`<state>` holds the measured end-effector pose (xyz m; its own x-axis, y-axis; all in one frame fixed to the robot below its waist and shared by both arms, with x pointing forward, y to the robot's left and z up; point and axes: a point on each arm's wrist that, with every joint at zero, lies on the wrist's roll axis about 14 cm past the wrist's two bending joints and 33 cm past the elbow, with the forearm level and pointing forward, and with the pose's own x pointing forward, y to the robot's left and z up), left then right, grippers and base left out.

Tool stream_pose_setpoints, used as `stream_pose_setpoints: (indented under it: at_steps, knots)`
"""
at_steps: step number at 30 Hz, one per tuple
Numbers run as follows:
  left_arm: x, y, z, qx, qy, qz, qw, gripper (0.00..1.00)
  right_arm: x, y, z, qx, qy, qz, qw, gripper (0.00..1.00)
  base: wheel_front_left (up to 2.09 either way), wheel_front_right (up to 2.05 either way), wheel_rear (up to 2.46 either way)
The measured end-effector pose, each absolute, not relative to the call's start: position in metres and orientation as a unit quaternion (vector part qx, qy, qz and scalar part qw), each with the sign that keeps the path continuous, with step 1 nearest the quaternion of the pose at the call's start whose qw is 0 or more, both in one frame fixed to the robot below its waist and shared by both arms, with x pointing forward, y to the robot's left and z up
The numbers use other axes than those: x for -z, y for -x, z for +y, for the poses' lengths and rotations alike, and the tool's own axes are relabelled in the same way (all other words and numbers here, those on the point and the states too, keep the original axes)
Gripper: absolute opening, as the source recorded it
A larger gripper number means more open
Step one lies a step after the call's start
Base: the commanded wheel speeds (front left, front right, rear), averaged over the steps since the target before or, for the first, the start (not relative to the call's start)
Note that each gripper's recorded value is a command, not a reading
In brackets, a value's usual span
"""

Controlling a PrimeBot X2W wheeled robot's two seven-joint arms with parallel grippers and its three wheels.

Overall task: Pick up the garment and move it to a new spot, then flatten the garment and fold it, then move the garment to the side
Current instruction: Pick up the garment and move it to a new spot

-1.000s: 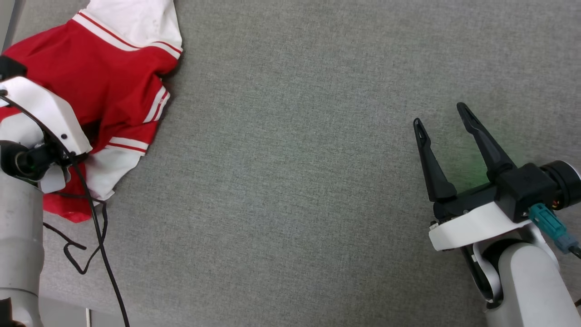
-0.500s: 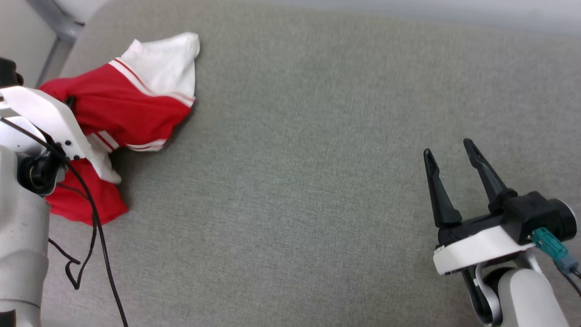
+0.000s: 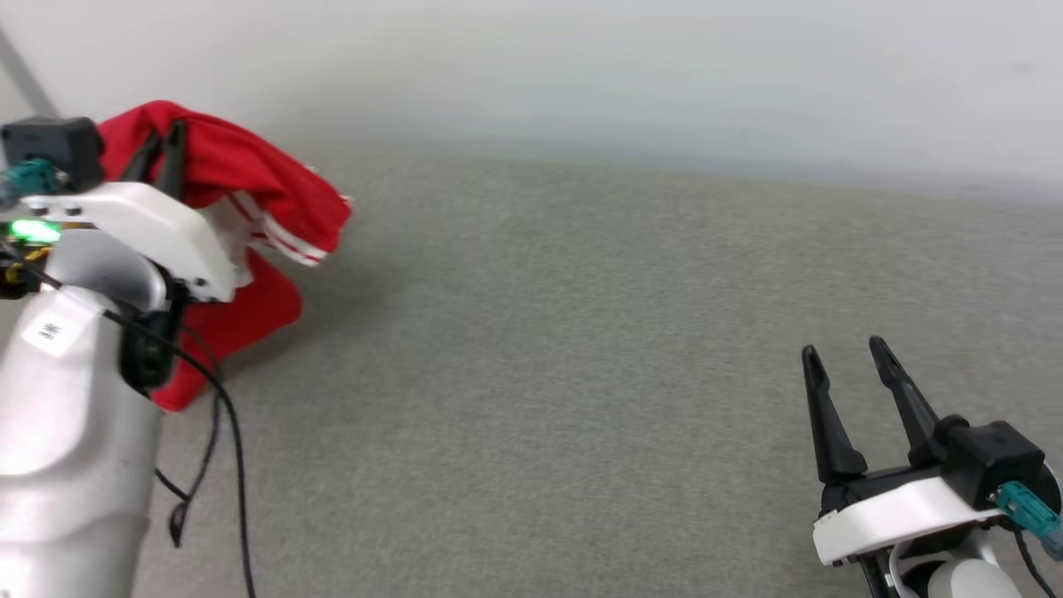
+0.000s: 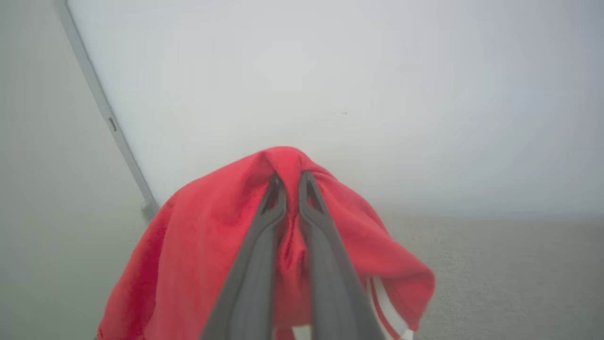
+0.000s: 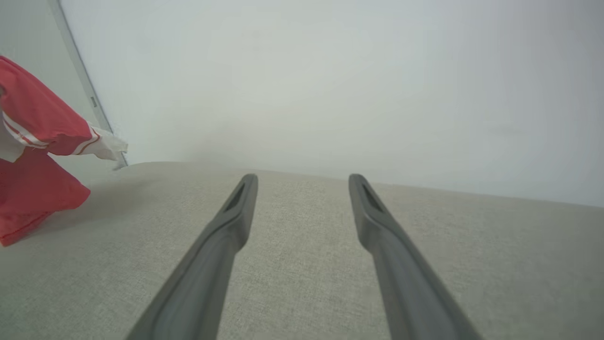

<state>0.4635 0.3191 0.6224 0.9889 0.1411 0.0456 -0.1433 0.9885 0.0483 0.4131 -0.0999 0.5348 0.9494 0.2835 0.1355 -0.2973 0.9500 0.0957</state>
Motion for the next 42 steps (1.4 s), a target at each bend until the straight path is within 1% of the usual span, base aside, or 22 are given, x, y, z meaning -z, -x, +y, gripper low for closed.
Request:
stream_pose_setpoints:
  at_steps: [6,11,15,20,24,29,31,33,34,35,36,42]
  knots:
    - [-0.635,-0.47,0.225,0.039,-0.004,-0.057,0.998,0.0,-0.539,-0.392,-0.137,-0.097,-0.051,-0.063,0.992,1.0,0.0,0.0,0.0]
    - [-0.621,-0.462,0.129,0.153,0.03,-0.043,0.987,0.0,-0.543,-0.374,-0.169,-0.051,-0.047,-0.068,0.995,1.0,0.0,0.0,0.0]
    - [-0.601,-0.444,0.05,0.251,0.059,-0.011,0.966,0.0,-0.545,-0.36,-0.195,-0.012,-0.044,-0.071,0.996,1.0,0.0,0.0,0.0]
    - [-0.562,-0.401,-0.04,0.367,0.088,0.053,0.925,0.0,-0.539,-0.346,-0.218,0.026,-0.045,-0.063,0.997,1.0,0.0,0.0,0.0]
    - [-0.514,-0.362,-0.081,0.429,0.091,0.133,0.889,0.0,-0.529,-0.342,-0.227,0.041,-0.046,-0.05,0.997,1.0,0.0,0.0,0.0]
    - [-0.461,-0.313,-0.103,0.474,0.091,0.224,0.847,0.0,-0.52,-0.344,-0.232,0.05,-0.045,-0.038,0.997,1.0,0.0,0.0,0.0]
    - [-0.444,-0.295,-0.108,0.485,0.086,0.252,0.833,0.0,-0.517,-0.348,-0.231,0.049,-0.045,-0.035,0.997,1.0,0.0,0.0,0.0]
    - [-0.442,-0.292,-0.108,0.487,0.085,0.257,0.831,0.0,-0.516,-0.35,-0.23,0.046,-0.045,-0.034,0.997,1.0,0.0,0.0,0.0]
    - [-0.439,-0.288,-0.107,0.487,0.083,0.26,0.829,0.11,-0.517,-0.353,-0.226,0.04,-0.046,-0.034,0.998,1.0,0.0,0.0,0.0]
    - [-0.44,-0.287,-0.107,0.487,0.083,0.257,0.83,0.5,-0.517,-0.353,-0.224,0.038,-0.046,-0.035,0.998,1.0,0.0,0.0,0.0]
    - [-0.443,-0.288,-0.107,0.487,0.084,0.249,0.833,1.0,-0.518,-0.354,-0.223,0.036,-0.045,-0.037,0.998,1.0,0.0,0.0,0.0]
    - [-0.488,-0.307,-0.1,0.466,0.106,0.145,0.866,1.0,-0.529,-0.353,-0.213,0.018,-0.042,-0.047,0.998,1.0,0.0,0.0,0.0]
